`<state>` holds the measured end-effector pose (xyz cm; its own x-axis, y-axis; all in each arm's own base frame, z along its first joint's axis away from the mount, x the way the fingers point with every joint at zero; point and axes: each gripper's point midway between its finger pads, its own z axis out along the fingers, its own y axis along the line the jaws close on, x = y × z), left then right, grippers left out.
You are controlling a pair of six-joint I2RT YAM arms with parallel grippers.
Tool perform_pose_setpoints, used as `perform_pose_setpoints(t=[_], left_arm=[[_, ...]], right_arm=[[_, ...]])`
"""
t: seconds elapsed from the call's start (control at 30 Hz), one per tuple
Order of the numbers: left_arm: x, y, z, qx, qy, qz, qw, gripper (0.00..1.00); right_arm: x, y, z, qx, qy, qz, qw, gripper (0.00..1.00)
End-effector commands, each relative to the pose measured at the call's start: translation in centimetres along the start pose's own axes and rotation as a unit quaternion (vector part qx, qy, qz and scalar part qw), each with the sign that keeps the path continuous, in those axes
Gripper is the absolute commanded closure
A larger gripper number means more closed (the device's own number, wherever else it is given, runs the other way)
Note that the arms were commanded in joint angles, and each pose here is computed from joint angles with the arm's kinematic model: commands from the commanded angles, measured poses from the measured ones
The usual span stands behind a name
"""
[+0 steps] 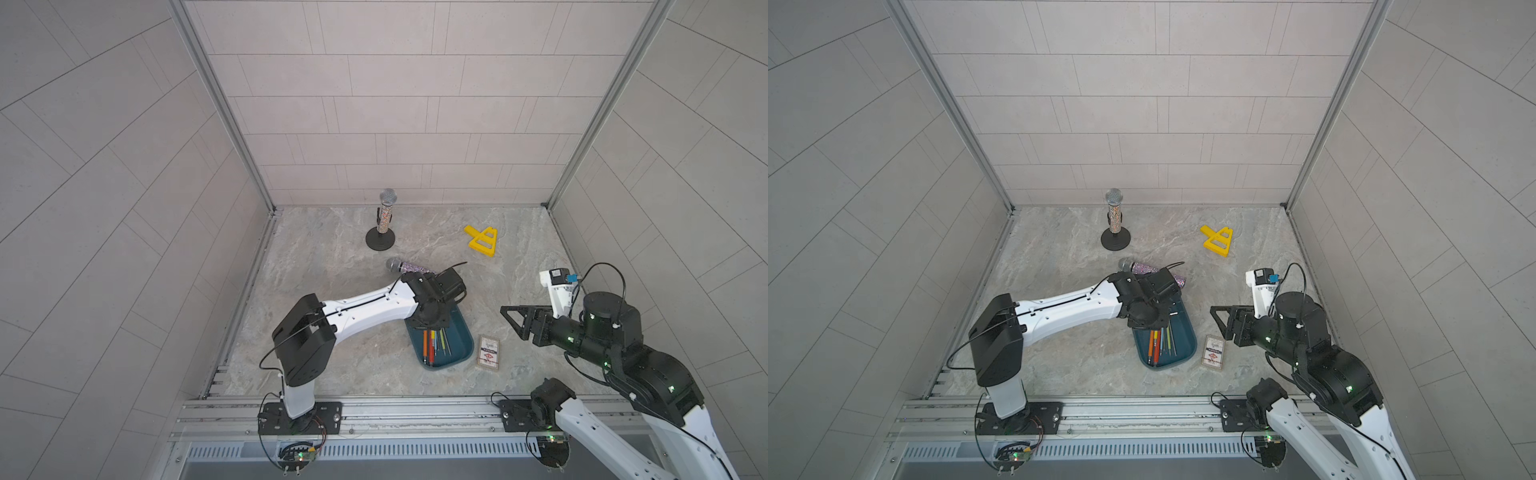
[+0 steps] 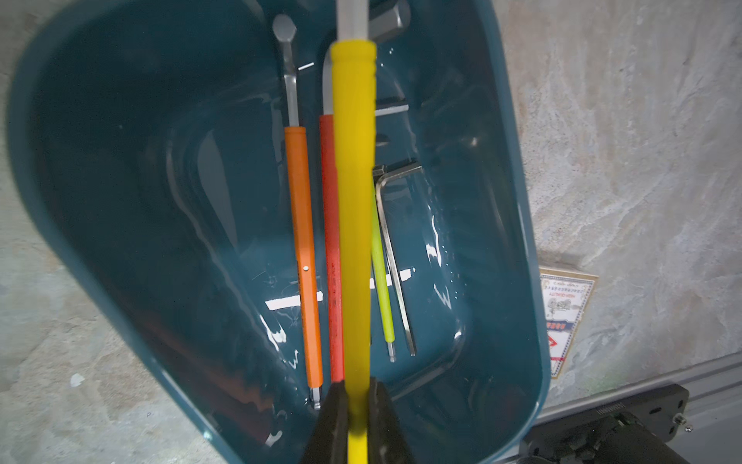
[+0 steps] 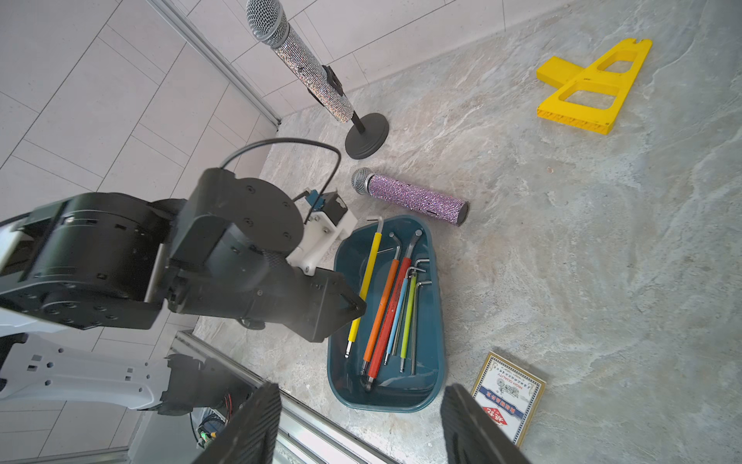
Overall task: Put the hex key on the desktop into the storage box
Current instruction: Place the Allen key in the storage box, then reset both arms
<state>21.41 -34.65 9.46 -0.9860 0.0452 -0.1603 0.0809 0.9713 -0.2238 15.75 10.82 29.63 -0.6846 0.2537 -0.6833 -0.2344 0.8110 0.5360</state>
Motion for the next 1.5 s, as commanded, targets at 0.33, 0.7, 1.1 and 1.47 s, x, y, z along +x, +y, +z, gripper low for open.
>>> perform_pose_setpoints(t=[0.33, 0.7, 1.1, 1.47], left_arm=[[1.3, 1.3, 4.3, -0.028, 0.023, -0.006, 0.999, 1.00], [1.8, 2.3, 5.8, -0.047, 0.035, -0.007, 0.998, 0.99], [-0.1, 1.7, 1.5, -0.035, -0.017, 0.002, 0.999, 0.67], [-2.0, 0.2, -3.7, 0.020, -0.073, 0.016, 0.997, 0.66]], right_arm=[[0.3, -0.1, -0.1, 0.001, 0.002, -0.003, 1.000, 0.32], [0.4, -0.2, 0.0, 0.001, 0.003, -0.004, 1.000, 0.31], [0.3, -0.3, 0.3, 0.004, 0.005, -0.002, 1.000, 0.30], [0.0, -0.3, 0.4, 0.008, 0.001, -0.004, 1.000, 0.29]])
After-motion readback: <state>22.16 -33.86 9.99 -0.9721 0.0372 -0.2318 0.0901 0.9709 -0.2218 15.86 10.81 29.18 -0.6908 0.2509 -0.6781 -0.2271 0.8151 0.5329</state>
